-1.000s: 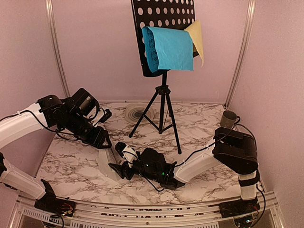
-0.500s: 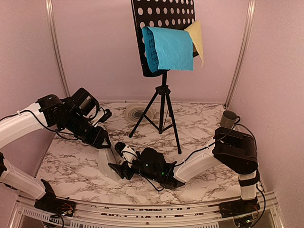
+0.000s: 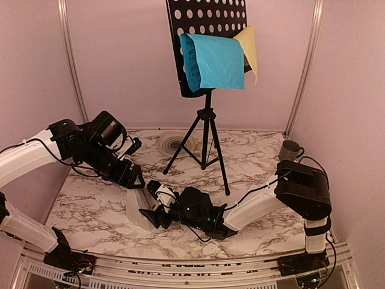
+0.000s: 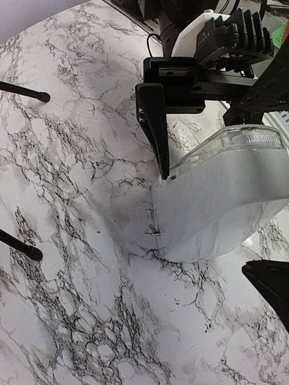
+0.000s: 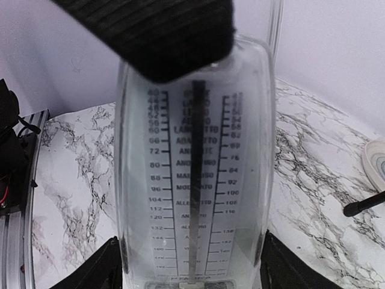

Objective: Pack up the instrument practice props
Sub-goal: Press the cover of the metronome onto the metronome, then adjust the metronome at the center of the board.

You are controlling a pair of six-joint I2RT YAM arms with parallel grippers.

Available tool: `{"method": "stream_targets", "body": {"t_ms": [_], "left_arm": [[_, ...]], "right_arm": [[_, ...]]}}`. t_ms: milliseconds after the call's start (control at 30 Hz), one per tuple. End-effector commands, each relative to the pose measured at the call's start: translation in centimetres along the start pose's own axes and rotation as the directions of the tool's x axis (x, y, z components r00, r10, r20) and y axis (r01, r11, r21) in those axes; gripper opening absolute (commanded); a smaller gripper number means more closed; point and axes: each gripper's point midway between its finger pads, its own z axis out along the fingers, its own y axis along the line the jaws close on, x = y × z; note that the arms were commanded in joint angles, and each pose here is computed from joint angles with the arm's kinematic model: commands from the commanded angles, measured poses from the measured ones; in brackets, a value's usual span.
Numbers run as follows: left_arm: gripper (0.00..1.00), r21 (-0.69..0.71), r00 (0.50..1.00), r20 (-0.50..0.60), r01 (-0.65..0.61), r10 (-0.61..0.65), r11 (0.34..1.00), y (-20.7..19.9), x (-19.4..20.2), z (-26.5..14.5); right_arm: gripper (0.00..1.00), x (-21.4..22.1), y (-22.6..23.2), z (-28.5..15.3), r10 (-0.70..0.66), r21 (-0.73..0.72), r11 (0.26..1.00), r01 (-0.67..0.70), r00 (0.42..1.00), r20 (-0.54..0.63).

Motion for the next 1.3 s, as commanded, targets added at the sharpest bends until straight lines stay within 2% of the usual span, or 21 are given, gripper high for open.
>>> {"method": "stream_targets", "body": {"t_ms": [0,267,567,1100,1267], "left_arm": [[0.87,0.041,0.997,0.069,0.026,-0.029,0.999,-0.3,-1.3,-2.0],[0.9,0.108,0.987,0.126,0.086,-0.099,0.99,0.4,-1.4,-3.4],[0.86,0.161,0.989,0.093,0.095,-0.111,0.982,0.1,-0.5,-2.5],[0.8,0.034,0.991,0.016,0.13,-0.131,0.991,2.8,1.6,0.8],[0.79,0.021,0.991,0.037,0.126,-0.126,0.992,3.0,1.3,0.1]], "right_arm": [[0.82,-1.5,0.2,-0.8,-0.008,-0.013,1.0,0.008,1.0,0.009],[0.99,-1.9,0.5,-0.9,-0.01,-0.028,1.0,0.011,1.0,0.016],[0.96,-5.9,0.3,-2.5,-0.006,-0.028,1.0,0.008,0.996,0.084],[0.92,-7.6,-0.4,-3.8,-0.008,-0.013,1.0,0.01,0.993,0.115],[0.91,-8.7,-0.8,-4.2,-0.008,-0.008,1.0,0.009,0.991,0.133]]}}
